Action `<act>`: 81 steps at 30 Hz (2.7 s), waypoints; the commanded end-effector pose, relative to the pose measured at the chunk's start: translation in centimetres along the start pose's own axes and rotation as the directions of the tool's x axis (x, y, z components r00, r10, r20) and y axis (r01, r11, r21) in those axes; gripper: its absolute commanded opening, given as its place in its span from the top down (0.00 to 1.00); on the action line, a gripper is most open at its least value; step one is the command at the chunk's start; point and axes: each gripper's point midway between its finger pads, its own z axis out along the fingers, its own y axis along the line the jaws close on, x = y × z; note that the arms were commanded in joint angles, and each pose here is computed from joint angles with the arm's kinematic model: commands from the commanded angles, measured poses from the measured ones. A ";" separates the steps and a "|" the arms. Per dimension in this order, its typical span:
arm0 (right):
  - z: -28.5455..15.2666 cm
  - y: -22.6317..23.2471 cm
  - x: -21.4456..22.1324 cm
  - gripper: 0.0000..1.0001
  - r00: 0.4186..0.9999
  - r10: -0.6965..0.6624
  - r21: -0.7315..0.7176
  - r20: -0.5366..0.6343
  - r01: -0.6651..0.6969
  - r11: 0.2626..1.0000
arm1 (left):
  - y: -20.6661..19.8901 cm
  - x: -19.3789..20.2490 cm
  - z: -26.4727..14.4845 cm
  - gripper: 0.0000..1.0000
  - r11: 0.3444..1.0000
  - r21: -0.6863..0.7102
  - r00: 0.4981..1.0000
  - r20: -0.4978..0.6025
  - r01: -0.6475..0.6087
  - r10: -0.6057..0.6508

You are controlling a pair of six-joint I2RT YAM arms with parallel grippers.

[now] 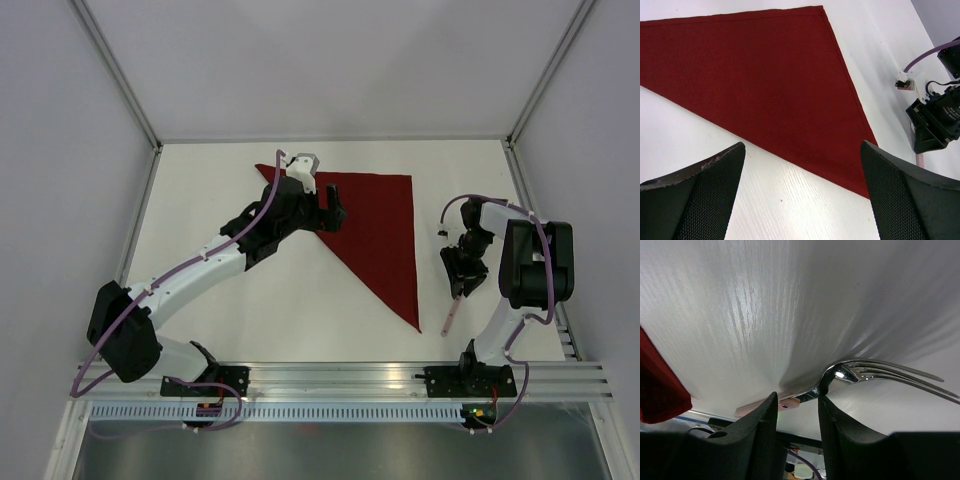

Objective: Fold the napkin, place the utensils inside, and roll it up
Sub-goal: Move the fork to the center of the board, then pick up the fork at the center of the board.

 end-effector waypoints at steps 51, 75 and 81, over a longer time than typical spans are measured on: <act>-3.1 -2.5 -10.3 0.58 0.929 0.009 0.125 0.371 -0.060 0.990 | -1.0 -3.1 -0.7 0.00 0.999 0.040 0.998 0.055 -0.019 0.017; -14.4 3.0 -15.7 1.00 0.801 -0.180 0.190 0.570 0.084 0.978 | 0.8 -12.3 -7.6 0.00 0.999 -0.034 0.976 0.216 -0.006 0.013; -14.5 11.8 -19.5 0.99 0.778 -0.291 0.159 0.557 0.244 0.957 | 3.4 -14.8 -10.4 0.00 0.995 -0.088 0.959 0.282 0.050 -0.023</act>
